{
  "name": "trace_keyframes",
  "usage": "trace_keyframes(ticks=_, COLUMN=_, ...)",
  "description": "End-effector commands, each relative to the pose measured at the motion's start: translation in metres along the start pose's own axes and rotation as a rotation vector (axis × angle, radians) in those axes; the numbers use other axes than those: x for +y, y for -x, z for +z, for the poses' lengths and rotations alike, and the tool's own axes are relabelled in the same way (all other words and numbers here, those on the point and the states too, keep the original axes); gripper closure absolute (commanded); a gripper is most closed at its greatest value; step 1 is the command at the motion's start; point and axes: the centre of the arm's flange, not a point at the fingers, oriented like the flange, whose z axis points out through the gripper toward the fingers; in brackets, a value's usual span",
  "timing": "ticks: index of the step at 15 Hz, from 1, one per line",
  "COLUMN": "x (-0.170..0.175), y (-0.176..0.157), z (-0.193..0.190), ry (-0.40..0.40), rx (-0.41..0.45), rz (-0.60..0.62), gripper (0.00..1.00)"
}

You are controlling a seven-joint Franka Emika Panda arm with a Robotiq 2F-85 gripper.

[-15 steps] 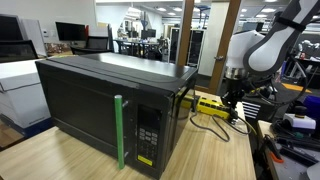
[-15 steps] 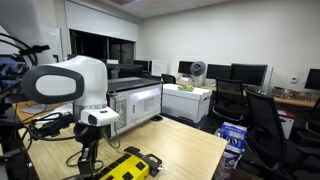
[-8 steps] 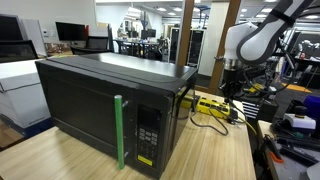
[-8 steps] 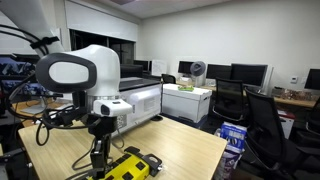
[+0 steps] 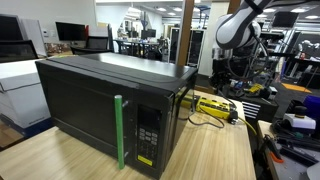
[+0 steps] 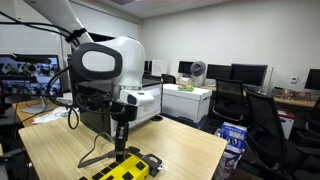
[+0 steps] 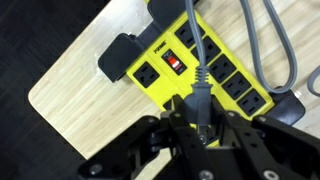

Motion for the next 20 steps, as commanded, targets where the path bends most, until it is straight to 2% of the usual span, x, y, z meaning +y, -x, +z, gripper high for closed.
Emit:
trace_keyframes(ticks=1, x=0.000, y=-0.061, z=-0.003, ry=-0.013, rx=-0.086, rz=-0.056, gripper=0.92)
trace_keyframes(ticks=3, x=-0.001, y=-0.109, z=0.000, ry=-0.019, rx=-0.171, rz=-0.137, gripper=0.92)
trace_keyframes(ticks=4, x=-0.002, y=-0.123, z=0.002, ry=-0.028, rx=-0.214, rz=-0.180, gripper=0.92)
trace_keyframes(ticks=8, x=0.005, y=-0.158, z=0.005, ry=-0.072, rx=-0.392, rz=-0.286, gripper=0.92)
trace_keyframes(ticks=10, x=0.012, y=-0.165, z=0.005, ry=-0.089, rx=-0.476, rz=-0.305, gripper=0.92)
trace_keyframes(ticks=14, x=0.024, y=-0.149, z=0.010, ry=-0.109, rx=-0.626, rz=-0.361, gripper=0.92)
trace_keyframes(ticks=18, x=0.041, y=-0.128, z=0.033, ry=-0.101, rx=-0.873, rz=-0.414, gripper=0.92)
trace_keyframes(ticks=20, x=0.050, y=-0.126, z=0.045, ry=-0.069, rx=-0.955, rz=-0.413, gripper=0.92)
